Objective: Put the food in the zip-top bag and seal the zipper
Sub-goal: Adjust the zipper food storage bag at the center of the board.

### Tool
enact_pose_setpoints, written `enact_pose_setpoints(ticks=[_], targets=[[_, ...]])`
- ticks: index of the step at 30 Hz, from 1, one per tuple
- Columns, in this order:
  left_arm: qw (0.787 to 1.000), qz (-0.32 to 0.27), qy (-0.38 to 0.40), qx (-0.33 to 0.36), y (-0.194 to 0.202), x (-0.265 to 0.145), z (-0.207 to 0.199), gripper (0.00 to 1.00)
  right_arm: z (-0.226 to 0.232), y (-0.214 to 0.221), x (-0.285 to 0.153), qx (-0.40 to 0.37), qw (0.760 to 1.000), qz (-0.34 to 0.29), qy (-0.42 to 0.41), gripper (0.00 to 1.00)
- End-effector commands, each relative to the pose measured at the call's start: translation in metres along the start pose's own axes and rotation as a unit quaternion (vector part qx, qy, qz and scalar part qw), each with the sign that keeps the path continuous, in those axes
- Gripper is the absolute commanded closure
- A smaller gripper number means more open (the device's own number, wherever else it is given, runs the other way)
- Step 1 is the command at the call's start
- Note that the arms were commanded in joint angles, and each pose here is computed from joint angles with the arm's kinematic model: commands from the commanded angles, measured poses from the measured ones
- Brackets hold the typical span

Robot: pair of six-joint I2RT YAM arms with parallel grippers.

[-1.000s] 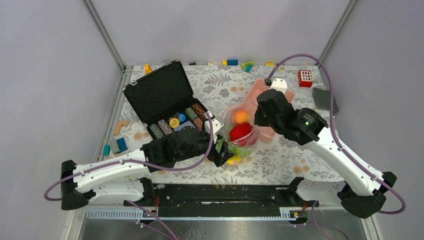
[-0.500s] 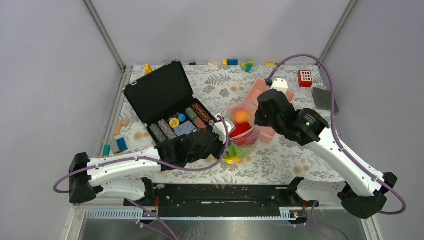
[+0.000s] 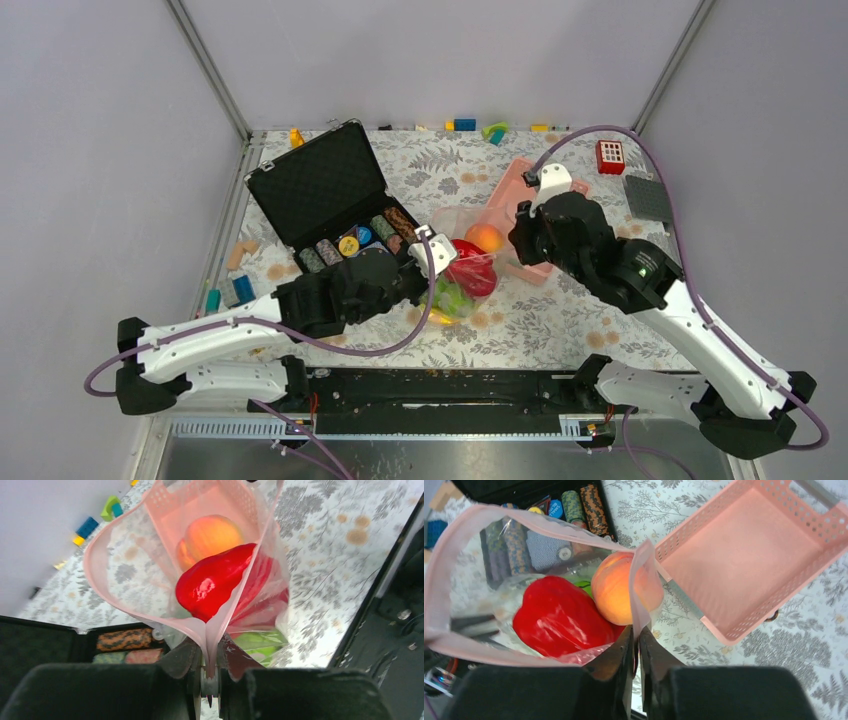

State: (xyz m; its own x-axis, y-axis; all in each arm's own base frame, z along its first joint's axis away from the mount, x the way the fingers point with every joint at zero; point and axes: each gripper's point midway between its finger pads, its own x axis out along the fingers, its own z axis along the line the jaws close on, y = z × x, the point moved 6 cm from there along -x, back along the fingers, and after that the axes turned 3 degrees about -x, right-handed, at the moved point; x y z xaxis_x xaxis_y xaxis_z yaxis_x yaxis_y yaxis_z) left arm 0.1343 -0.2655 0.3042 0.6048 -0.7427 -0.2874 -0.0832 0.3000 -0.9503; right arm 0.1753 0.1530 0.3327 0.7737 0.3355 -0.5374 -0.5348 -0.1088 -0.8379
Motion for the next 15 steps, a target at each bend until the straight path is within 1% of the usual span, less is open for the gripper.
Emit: enact_pose_setpoints(ticks=[1, 3, 6, 8, 10, 12, 15], targets=[[0.994, -0.002, -0.022, 0.102, -0.011, -0.024, 0.023, 1.00, -0.003, -0.003, -0.007, -0.130, 0.988, -0.057, -0.067, 0.77], [0.992, 0.017, 0.016, 0.126, -0.004, -0.026, 0.017, 1.00, 0.003, -0.005, -0.010, -0.177, 0.975, -0.077, -0.110, 0.59], [0.989, 0.029, 0.037, 0.138, 0.004, -0.027, 0.013, 1.00, 0.005, -0.012, -0.014, -0.236, 0.956, -0.112, -0.136, 0.27], [0.989, 0.027, 0.046, 0.138, 0.007, -0.029, 0.012, 1.00, 0.003, -0.012, -0.015, -0.293, 0.936, -0.126, -0.149, 0.16], [0.989, 0.023, 0.053, 0.136, 0.009, -0.032, 0.011, 1.00, 0.004, -0.002, -0.014, -0.378, 0.897, -0.130, -0.190, 0.10], [0.990, 0.013, 0.053, 0.128, 0.007, -0.037, 0.012, 1.00, 0.000, 0.002, -0.015, -0.437, 0.863, -0.143, -0.209, 0.09], [0.992, 0.001, 0.044, 0.117, 0.004, -0.043, 0.015, 1.00, -0.006, 0.006, -0.024, -0.475, 0.828, -0.153, -0.256, 0.08]])
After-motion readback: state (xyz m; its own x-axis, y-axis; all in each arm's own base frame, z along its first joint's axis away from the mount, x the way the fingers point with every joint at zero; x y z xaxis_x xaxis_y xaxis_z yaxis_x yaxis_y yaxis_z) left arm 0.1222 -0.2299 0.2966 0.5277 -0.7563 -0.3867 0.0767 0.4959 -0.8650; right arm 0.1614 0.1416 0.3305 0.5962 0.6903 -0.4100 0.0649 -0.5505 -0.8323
